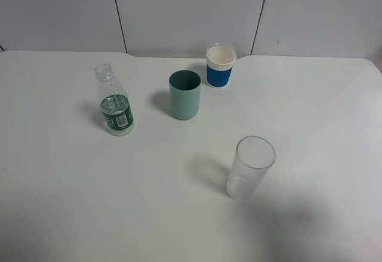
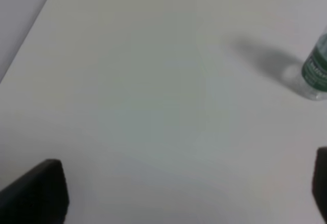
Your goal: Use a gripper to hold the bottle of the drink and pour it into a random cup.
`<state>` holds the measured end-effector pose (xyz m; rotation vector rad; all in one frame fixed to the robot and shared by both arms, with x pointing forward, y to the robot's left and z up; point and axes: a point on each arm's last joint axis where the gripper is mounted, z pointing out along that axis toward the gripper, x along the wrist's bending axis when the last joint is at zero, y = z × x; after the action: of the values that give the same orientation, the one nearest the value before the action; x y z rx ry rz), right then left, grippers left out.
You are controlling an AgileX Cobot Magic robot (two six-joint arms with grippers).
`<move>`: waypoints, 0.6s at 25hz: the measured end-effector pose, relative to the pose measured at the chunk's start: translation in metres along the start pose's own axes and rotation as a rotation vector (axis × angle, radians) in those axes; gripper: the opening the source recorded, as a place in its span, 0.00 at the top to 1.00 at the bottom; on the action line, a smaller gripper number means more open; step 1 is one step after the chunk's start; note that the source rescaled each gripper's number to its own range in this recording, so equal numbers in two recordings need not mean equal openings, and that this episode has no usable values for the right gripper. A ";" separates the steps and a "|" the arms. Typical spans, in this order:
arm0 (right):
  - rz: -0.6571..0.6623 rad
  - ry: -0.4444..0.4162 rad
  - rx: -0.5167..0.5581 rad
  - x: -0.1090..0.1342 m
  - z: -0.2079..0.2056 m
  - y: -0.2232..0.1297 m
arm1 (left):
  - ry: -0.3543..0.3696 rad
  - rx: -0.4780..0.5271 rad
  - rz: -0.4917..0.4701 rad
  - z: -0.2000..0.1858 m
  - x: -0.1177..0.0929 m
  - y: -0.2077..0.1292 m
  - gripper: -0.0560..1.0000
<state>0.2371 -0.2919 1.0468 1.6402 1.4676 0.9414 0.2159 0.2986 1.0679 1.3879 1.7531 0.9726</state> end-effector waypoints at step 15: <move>0.000 0.000 0.000 0.000 0.000 0.000 | 0.008 -0.034 0.005 0.021 0.001 -0.005 0.08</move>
<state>0.2371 -0.2919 1.0468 1.6402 1.4676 0.9414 0.2316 0.3019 1.0534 1.3698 1.7316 1.0071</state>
